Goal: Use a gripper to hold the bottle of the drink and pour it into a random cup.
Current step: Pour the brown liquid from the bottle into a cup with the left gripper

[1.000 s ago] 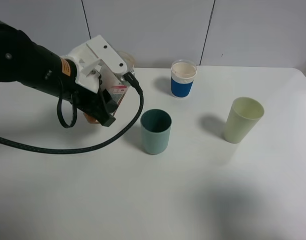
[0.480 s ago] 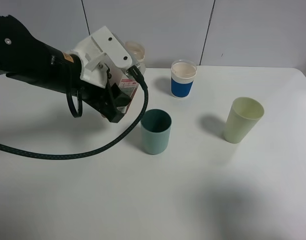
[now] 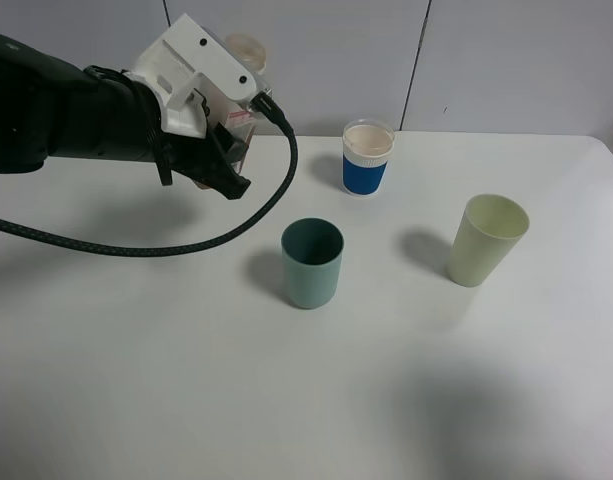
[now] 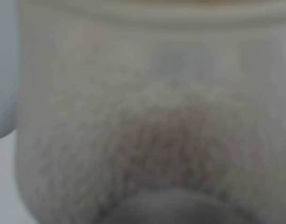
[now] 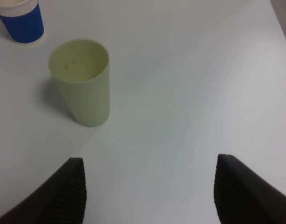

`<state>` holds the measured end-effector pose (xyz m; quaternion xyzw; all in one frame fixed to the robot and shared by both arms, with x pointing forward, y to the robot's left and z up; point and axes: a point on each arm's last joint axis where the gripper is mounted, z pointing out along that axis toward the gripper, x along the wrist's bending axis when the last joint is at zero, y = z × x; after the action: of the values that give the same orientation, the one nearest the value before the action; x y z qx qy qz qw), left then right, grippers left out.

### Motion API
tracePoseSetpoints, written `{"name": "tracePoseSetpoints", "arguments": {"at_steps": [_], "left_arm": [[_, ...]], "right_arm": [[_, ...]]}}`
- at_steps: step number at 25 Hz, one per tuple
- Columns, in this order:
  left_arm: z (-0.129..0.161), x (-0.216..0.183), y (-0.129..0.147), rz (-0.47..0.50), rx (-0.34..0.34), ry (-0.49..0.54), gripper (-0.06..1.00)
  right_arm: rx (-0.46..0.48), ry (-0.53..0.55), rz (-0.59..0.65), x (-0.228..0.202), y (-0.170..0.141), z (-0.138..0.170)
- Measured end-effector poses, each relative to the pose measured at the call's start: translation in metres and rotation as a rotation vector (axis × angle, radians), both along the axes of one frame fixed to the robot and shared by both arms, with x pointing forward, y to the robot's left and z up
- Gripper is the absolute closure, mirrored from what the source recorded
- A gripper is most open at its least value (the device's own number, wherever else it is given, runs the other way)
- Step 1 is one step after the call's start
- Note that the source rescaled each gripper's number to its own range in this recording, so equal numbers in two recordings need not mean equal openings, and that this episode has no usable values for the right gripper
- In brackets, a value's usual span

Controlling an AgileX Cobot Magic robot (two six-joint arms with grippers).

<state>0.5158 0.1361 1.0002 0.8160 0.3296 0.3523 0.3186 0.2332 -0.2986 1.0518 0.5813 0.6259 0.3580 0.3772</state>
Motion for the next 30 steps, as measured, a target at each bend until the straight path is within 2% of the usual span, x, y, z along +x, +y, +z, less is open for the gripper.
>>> {"name": "tracePoseSetpoints", "arguments": {"at_steps": [9, 17, 30], "left_arm": [[0.002, -0.007, 0.001, 0.144, 0.2, -0.086, 0.92], [0.0, -0.027, -0.014, 0.131, 0.385, -0.103, 0.92], [-0.034, -0.04, -0.035, 0.121, 0.514, -0.039, 0.93]], "right_arm": [[0.0, 0.0, 0.0, 0.0, 0.0, 0.0], [0.0, 0.0, 0.0, 0.0, 0.0, 0.0], [0.0, 0.0, 0.0, 0.0, 0.0, 0.0]]}}
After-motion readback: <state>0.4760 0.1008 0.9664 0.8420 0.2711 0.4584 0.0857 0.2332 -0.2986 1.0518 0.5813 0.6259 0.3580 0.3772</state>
